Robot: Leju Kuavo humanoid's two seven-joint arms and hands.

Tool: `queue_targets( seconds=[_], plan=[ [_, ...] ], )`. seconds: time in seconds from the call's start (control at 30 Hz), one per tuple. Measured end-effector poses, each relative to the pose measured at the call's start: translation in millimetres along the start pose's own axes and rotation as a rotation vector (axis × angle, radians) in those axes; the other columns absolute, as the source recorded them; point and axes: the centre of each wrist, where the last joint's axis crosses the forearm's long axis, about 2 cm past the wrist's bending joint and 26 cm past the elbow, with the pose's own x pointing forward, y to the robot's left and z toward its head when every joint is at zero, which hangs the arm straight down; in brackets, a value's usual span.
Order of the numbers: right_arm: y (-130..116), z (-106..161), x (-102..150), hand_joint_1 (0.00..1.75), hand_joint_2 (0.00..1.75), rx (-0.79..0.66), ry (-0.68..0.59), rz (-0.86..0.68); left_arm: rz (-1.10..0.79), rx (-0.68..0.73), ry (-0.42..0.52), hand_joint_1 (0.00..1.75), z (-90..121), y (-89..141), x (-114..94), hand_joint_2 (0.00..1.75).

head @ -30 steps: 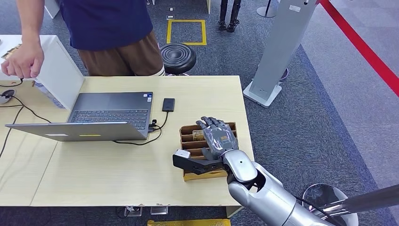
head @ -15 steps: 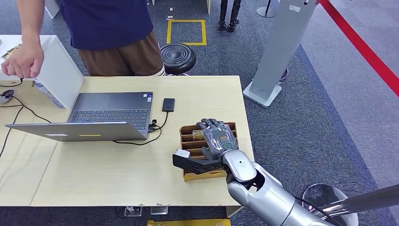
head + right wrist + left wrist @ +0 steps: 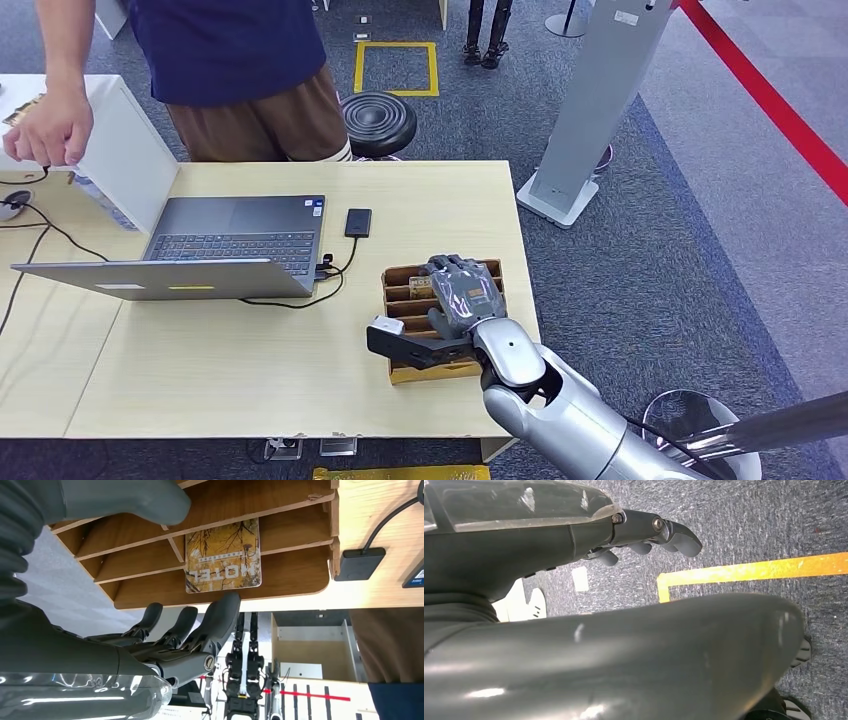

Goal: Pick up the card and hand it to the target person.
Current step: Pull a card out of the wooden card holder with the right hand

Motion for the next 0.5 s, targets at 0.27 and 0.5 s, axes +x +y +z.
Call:
queue_targets(
  seconds=[0.27, 0.5],
  plan=[
    [-1.6, -1.0, 0.1, 0.88, 1.75, -0.011, -0.001, -0.003, 0.000, 0.000, 0.000, 0.00, 0.0, 0.0, 0.0, 0.00],
    [-2.2, -1.4, 0.2, 0.97, 1.75, -0.013, -0.003, -0.003, 0.000, 0.001, 0.000, 0.00, 0.0, 0.0, 0.0, 0.00]
  ],
)
